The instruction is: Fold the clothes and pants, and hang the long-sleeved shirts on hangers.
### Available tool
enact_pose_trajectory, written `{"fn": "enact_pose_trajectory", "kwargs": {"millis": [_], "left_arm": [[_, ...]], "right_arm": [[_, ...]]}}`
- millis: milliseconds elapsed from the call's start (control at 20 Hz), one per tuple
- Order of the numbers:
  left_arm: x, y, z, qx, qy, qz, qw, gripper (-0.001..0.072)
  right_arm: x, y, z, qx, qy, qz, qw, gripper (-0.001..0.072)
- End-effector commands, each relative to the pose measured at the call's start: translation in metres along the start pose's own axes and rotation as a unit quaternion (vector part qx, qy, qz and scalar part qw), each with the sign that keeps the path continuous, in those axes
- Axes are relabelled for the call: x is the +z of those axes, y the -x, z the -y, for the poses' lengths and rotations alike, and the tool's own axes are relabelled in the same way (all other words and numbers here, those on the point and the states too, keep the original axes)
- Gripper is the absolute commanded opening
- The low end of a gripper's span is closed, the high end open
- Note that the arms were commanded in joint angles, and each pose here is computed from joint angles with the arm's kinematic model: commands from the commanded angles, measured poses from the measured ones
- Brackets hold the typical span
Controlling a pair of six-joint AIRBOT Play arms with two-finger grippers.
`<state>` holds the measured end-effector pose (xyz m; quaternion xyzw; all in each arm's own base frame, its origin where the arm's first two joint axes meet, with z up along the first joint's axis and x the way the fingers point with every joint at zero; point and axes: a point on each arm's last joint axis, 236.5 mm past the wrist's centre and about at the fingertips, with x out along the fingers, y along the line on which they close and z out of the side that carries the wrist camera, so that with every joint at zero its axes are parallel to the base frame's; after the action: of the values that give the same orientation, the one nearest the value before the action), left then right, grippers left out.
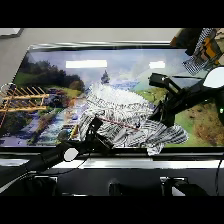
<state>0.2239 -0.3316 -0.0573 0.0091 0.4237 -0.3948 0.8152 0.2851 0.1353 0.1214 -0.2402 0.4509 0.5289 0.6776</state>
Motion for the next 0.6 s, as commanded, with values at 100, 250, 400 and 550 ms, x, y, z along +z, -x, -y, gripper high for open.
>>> {"fn": "enact_pose_trajectory", "kwargs": {"millis": [100,250,400,550], "left_arm": [[0.002,-0.003,-0.003,0.005,-0.033,0.005,0.999,0.0078],[0.028,0.003,-0.005,0.006,-0.015,0.031,0.999,0.0028],[0.082,0.023,-0.022,0.015,0.057,0.091,0.994,0.0027],[0.113,0.037,-0.047,0.03,0.084,0.116,0.989,0.0027]], "right_arm": [[0.0,0.0,0.0,0.0,-0.001,-0.001,1.0,0.0031],[0.0,0.0,-0.001,0.0,-0.001,-0.001,1.0,0.0031],[0.001,0.002,-0.001,-0.003,0.001,0.001,1.0,0.0031],[0.003,0.007,-0.003,-0.014,0.006,0.006,1.0,0.0031]]}}
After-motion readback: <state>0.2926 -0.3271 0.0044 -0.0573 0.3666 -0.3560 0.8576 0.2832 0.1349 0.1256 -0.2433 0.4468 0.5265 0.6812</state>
